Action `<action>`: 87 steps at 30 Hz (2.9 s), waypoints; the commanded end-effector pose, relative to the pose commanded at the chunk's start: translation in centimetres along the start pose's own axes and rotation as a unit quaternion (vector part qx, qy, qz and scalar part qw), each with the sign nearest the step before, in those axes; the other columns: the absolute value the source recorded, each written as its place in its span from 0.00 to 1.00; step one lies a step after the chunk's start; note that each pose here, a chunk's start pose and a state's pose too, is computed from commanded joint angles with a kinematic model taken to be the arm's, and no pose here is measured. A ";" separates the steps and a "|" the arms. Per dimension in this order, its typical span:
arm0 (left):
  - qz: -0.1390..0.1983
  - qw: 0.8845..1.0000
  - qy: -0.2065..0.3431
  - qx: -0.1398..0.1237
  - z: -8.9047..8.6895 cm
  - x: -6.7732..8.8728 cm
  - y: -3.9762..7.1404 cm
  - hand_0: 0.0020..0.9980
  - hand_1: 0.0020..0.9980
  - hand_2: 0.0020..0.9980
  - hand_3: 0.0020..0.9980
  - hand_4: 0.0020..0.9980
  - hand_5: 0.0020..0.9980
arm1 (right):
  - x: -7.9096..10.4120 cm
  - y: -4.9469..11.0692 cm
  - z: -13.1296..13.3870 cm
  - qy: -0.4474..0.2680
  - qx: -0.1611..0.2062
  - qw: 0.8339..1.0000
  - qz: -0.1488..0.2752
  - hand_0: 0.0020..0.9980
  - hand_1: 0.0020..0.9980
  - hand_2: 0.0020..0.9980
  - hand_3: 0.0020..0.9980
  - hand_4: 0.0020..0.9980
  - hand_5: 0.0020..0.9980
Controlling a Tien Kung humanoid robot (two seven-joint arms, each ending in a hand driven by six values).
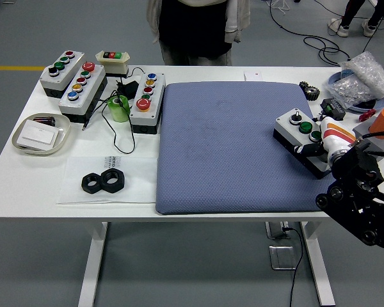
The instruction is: Pick up the button,place it on the desk,press the button,press the button
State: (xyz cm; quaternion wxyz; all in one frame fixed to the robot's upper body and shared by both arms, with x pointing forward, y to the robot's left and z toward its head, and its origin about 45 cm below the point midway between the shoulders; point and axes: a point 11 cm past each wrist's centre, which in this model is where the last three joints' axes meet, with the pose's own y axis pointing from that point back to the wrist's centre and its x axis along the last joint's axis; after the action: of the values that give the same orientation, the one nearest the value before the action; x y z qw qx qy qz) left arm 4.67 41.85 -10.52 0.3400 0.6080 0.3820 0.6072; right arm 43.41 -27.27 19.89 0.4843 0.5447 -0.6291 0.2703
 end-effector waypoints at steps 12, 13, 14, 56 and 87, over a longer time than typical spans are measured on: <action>0.000 1.000 0.003 -0.002 0.1 0.0 0.0 0.75 0.78 0.85 0.77 0.54 1.00 | 0.9 1.6 -2.3 -0.018 0.104 0.994 -0.022 0.28 0.21 0.37 0.54 0.78 0.05; 0.000 1.000 0.003 -0.002 0.1 0.0 0.0 0.75 0.78 0.85 0.77 0.54 1.00 | 0.8 1.9 -2.8 -0.027 0.122 0.992 -0.032 0.28 0.21 0.37 0.54 0.78 0.05; 0.000 1.000 0.002 -0.002 0.1 0.0 0.0 0.75 0.78 0.85 0.77 0.54 1.00 | 0.7 2.4 -3.7 -0.018 0.156 0.987 -0.040 0.28 0.20 0.35 0.53 0.75 0.07; -0.001 1.000 0.000 0.001 0.0 -0.2 0.0 0.75 0.78 0.85 0.77 0.54 1.00 | -3.9 6.3 -9.1 0.152 0.426 0.880 -0.144 0.49 0.43 0.50 0.80 0.91 0.32; 0.000 1.000 0.000 -0.001 0.1 0.0 0.0 0.75 0.78 0.85 0.77 0.54 1.00 | -3.2 6.4 -9.5 0.186 0.437 0.872 -0.121 0.68 0.66 0.92 1.00 0.99 0.20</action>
State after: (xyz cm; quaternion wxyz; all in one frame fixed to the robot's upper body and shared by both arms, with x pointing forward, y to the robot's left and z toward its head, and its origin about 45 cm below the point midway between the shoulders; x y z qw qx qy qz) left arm 4.78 41.83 -10.51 0.3405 0.6074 0.3817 0.6079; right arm 40.16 -16.01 21.89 0.3341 0.7122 -0.2745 0.5530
